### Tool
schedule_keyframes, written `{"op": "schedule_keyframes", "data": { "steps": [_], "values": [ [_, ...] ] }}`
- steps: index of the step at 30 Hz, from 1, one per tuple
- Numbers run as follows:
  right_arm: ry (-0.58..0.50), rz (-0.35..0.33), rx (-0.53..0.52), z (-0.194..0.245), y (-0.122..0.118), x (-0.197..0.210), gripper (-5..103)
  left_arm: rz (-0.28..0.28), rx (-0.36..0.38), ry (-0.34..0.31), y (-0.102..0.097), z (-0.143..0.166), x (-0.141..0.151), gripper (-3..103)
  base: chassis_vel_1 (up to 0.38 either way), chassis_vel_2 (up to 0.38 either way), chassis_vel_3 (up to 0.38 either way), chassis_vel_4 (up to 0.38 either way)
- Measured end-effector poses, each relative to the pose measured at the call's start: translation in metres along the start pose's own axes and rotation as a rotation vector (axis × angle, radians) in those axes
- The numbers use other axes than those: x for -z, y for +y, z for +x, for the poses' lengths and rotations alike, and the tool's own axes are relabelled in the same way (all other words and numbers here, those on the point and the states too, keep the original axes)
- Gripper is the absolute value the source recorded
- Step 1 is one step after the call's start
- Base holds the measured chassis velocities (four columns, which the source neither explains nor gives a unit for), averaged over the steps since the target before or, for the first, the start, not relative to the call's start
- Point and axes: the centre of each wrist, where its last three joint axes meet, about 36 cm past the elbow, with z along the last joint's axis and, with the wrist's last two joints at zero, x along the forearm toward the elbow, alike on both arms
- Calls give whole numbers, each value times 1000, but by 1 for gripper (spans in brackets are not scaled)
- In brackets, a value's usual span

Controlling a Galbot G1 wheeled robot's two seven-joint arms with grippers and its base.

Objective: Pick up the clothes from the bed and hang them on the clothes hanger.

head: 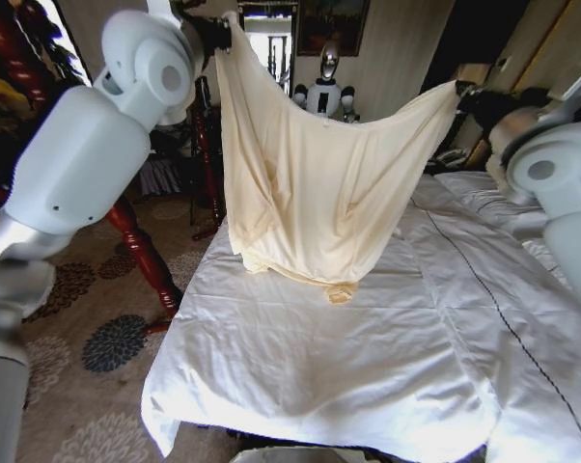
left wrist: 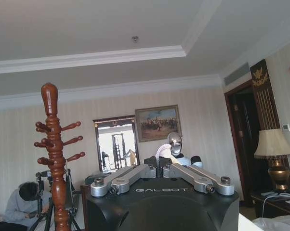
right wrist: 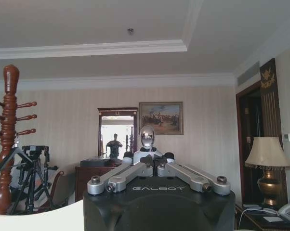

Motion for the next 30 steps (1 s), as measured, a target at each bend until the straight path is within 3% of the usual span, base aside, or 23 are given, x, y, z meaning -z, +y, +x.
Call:
{"op": "schedule_keyframes", "data": {
  "steps": [2, 5, 10, 12, 15, 20, 24, 30],
  "values": [
    [1, 31, 24, 29, 12, 12, 0, -2, 0, -7, 7, 36, -2, 1, 0, 0, 0, 0],
    [-4, 40, 33, 45, 16, 21, 0, -7, 8, -19, 14, 56, 0, 1, 0, 0, 0, 0],
    [-60, 36, 59, 80, 25, 59, 0, 11, 0, -89, 30, 105, 33, 1, 0, 0, 0, 0],
    [-69, 29, 61, 81, 25, 64, 0, 13, 2, -103, 33, 110, 40, 1, 0, 0, 0, 0],
    [-147, -27, 46, 87, 9, 107, 0, 36, 5, -168, 46, 127, 82, 1, 0, 0, 0, 0],
    [-163, -36, 53, 96, -1, 132, 0, 52, 2, -185, 51, 128, 109, 1, 0, 0, 0, 0],
    [-140, -18, 51, 93, 4, 121, 0, 45, 24, -153, 52, 119, 94, 1, 0, 0, 0, 0],
    [-85, 16, 24, 75, 14, 75, 0, 43, 81, -21, 49, 91, 25, 1, 0, 0, 0, 0]
  ]
}}
